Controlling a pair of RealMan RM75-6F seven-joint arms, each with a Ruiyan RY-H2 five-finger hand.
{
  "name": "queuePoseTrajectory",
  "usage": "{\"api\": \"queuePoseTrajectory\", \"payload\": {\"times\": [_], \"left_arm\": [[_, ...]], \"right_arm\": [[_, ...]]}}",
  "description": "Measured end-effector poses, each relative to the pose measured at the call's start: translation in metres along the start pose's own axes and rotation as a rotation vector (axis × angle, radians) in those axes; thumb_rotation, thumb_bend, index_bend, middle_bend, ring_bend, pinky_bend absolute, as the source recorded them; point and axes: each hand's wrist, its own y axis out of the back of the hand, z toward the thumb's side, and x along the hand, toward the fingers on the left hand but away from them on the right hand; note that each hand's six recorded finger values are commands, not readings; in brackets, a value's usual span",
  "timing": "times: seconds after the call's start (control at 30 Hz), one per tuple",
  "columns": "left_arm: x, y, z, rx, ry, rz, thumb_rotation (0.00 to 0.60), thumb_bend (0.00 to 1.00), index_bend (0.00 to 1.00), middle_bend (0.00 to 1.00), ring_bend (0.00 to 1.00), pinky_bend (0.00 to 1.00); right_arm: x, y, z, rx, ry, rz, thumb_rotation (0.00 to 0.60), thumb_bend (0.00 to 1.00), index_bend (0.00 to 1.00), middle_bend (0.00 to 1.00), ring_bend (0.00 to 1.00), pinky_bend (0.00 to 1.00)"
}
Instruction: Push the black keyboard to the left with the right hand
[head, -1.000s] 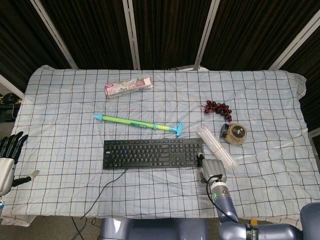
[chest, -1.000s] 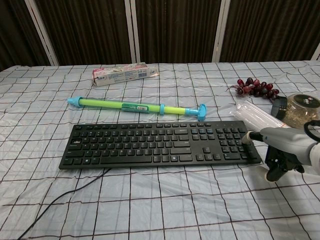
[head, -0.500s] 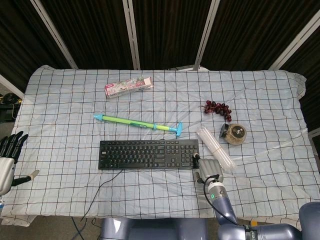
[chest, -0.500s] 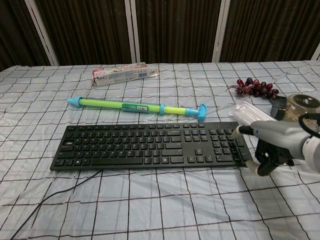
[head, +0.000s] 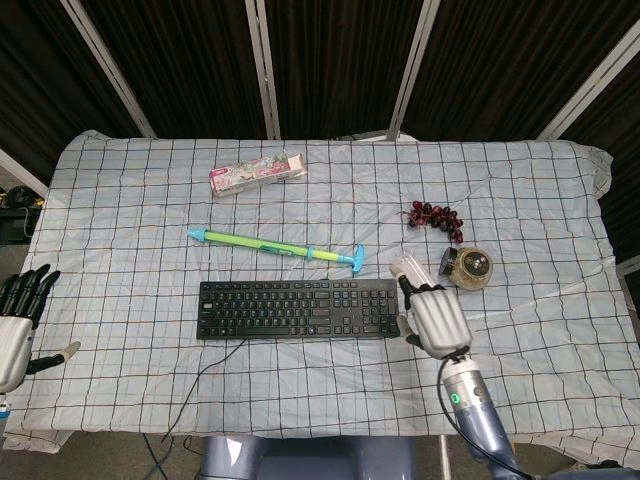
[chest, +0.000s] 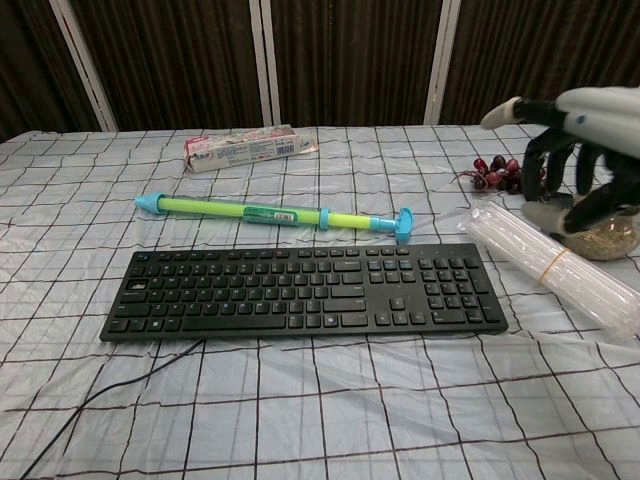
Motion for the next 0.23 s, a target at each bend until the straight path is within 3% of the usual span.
{"api": "queuePoseTrajectory", "payload": {"times": [0.23], "left_arm": [[-0.001, -0.001, 0.002, 0.013, -0.001, -0.004, 0.600, 0.06, 0.00, 0.00, 0.00, 0.00]], "right_arm": [[0.049, 0.010, -0.065, 0.028, -0.065, -0.027, 0.600, 0.18, 0.00, 0.00, 0.00, 0.01]]}}
